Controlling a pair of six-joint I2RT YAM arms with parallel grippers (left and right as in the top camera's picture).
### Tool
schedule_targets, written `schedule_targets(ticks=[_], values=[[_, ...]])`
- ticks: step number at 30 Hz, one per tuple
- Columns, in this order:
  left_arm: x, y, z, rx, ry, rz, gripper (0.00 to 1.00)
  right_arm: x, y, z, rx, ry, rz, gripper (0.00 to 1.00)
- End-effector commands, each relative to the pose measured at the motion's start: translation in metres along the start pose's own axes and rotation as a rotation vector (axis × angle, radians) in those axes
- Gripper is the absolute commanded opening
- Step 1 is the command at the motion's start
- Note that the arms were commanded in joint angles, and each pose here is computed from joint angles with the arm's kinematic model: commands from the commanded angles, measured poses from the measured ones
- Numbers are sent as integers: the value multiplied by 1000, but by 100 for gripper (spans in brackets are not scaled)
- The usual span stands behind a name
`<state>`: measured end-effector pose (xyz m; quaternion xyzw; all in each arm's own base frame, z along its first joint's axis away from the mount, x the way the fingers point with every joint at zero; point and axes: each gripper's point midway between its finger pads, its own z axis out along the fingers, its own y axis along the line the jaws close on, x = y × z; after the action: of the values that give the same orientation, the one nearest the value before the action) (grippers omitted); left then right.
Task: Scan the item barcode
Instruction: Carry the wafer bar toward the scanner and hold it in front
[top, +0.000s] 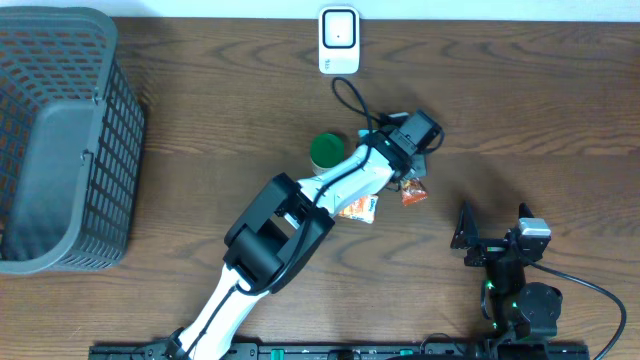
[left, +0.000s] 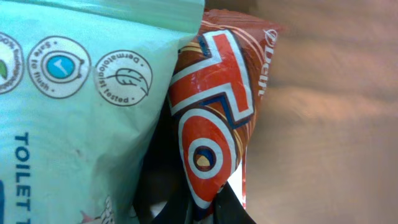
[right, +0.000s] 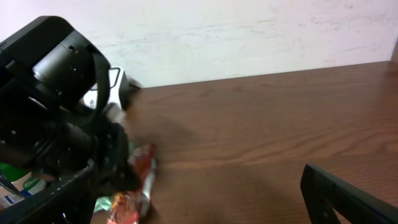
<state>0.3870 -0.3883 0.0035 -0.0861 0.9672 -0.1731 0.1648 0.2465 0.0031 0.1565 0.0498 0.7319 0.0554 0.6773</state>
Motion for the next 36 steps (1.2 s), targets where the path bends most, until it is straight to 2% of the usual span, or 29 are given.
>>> schedule_targets(ticks=[1,7,9,10,14,17,22,28,30,33,34,36], values=[[-22,37,4,-112,-92,-301,7,0,-1,0,7,-1,10,99],[-30,36,4,-83,-110,-512,8,0,-1,0,7,-1,10,99],[-31,29,5,-54,-102,-515,39,0,-1,0,7,-1,10,99],[-30,26,5,-40,-95,-514,51,0,-2,0,8,-1,10,99],[-37,4,3,39,-94,-364,76,0,-2,0,8,-1,10,99],[-42,-1,-4,51,-105,-283,79,0,-1,0,7,-1,10,99],[-42,2,-4,39,-101,-257,78,0,-1,0,7,-1,10,99],[-40,-16,-5,118,-75,-211,77,0,-2,0,8,-1,10,99],[-41,-19,-5,133,-74,-258,77,0,-1,0,7,-1,10,99],[-42,-21,-5,146,-63,-410,79,0,-2,0,8,-1,10,99],[-45,-29,-7,186,-62,-467,82,0,-1,0,7,-1,10,99],[-52,-43,-11,253,-71,-482,83,0,-1,0,7,-1,10,99]])
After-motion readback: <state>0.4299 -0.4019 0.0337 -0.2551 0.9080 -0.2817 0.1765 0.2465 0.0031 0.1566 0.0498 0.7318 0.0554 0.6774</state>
